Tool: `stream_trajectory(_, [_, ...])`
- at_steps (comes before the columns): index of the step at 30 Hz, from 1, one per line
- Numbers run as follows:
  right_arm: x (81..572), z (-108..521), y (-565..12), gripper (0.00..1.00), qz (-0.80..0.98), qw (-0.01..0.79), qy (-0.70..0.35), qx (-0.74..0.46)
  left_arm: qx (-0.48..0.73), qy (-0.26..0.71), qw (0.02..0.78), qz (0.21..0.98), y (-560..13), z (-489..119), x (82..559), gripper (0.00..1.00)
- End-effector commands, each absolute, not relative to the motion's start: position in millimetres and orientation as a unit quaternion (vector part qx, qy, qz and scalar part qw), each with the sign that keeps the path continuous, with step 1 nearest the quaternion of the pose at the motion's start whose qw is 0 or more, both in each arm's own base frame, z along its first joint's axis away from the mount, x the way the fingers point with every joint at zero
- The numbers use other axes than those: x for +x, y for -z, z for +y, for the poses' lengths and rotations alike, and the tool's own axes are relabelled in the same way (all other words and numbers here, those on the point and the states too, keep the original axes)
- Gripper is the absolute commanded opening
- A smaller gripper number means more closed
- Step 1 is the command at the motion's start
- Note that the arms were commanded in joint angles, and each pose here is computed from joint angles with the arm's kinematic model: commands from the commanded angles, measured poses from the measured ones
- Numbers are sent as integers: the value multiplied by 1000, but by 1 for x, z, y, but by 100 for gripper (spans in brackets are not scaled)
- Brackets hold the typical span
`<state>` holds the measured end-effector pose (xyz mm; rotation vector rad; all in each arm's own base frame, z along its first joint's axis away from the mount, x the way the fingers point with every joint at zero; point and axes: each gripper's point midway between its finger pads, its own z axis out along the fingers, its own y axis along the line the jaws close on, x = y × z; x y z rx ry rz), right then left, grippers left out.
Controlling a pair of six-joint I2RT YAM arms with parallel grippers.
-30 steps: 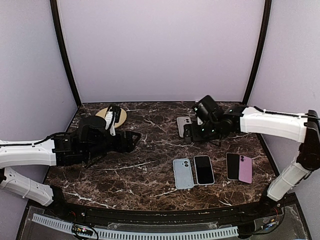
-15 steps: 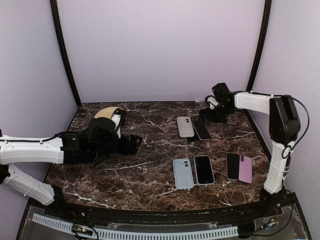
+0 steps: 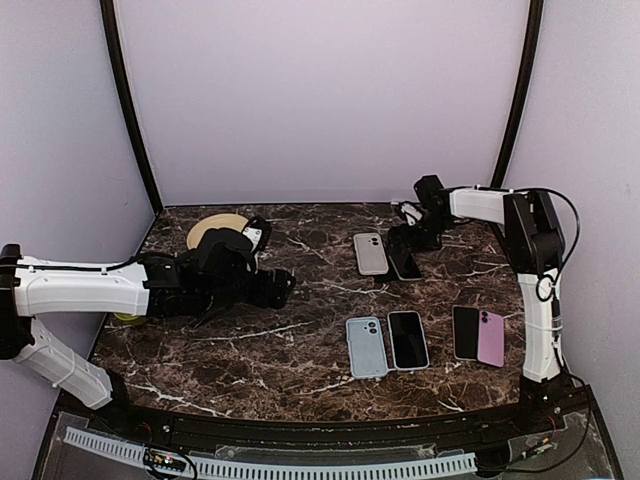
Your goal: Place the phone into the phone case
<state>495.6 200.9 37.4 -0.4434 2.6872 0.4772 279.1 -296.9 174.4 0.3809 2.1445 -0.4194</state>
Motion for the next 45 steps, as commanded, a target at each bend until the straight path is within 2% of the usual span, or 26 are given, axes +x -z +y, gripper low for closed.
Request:
stream_trajectory(1, [474,194,-10,95,965,145,-135,-173,163,169,446,864,-181,-299,282,89])
stream_trajectory(5, [465,187,1,86,970,129,-107,-178,166,168,447,863,-182,-299,282,89])
stream_trajectory(13, [451,182,18,90,976,100,-58,-185,170,169,447,862,-184,-299,281,89])
stream_trajectory(21, [459,178,4,61,978,126,-42,-159,168,167,451,861,-186,-295,280,89])
stream_trajectory(24, [466,179,-16,59,976,153,-44,-148,168,166,451,860,-186,-294,279,89])
stream_trajectory(33, [466,170,-87,38,961,255,-18,-101,162,163,457,859,-189,-284,276,89])
stream_trajectory(40, [428,191,-130,16,945,316,0,-80,153,162,466,856,-191,-271,269,89])
stream_trajectory(43, [396,215,-143,0,938,341,8,-60,149,161,471,854,-190,-264,267,89])
stream_trajectory(45, [371,232,-148,0,934,355,1,-39,146,160,475,853,-190,-260,266,89])
